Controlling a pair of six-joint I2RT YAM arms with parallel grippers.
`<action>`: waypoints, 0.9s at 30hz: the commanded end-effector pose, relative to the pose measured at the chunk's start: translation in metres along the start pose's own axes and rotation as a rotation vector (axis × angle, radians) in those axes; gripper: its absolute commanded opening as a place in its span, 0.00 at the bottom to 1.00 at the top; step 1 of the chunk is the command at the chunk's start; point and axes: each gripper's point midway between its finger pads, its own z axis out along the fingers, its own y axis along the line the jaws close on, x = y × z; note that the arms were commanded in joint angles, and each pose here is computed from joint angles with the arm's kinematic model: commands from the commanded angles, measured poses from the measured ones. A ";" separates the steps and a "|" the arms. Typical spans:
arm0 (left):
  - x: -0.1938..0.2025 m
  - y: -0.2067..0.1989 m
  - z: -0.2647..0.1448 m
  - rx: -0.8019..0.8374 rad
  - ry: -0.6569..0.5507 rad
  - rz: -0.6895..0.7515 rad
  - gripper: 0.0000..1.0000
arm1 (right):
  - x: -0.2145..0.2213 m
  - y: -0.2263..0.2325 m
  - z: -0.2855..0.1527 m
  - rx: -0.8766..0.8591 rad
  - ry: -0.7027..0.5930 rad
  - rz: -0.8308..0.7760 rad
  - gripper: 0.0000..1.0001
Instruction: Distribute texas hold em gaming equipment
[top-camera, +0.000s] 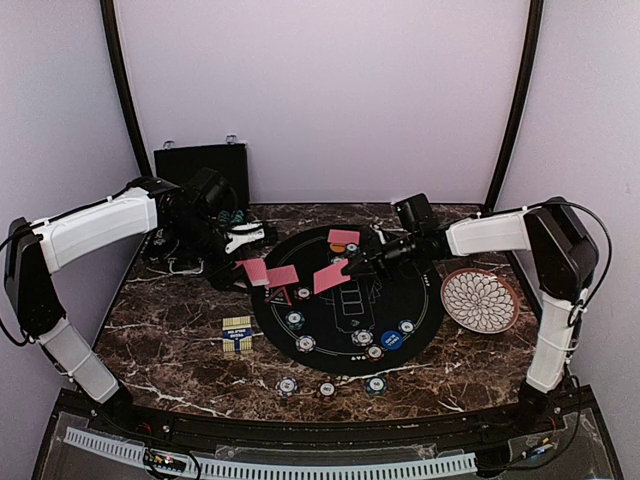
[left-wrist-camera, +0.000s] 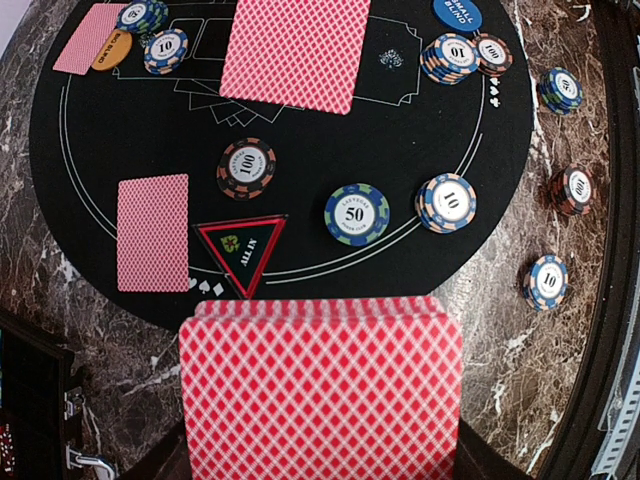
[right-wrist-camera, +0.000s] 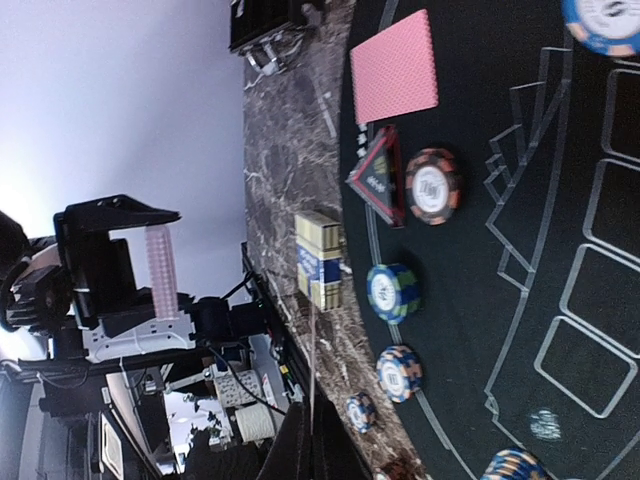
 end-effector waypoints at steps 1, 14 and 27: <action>-0.003 -0.001 -0.006 0.009 -0.010 0.003 0.00 | 0.000 -0.032 -0.026 0.090 -0.032 -0.020 0.00; -0.002 -0.003 -0.008 0.017 -0.008 -0.001 0.00 | 0.022 -0.091 -0.048 0.282 -0.014 0.013 0.00; -0.003 -0.006 -0.008 0.030 -0.014 -0.001 0.00 | 0.038 -0.115 -0.064 0.416 0.002 0.018 0.10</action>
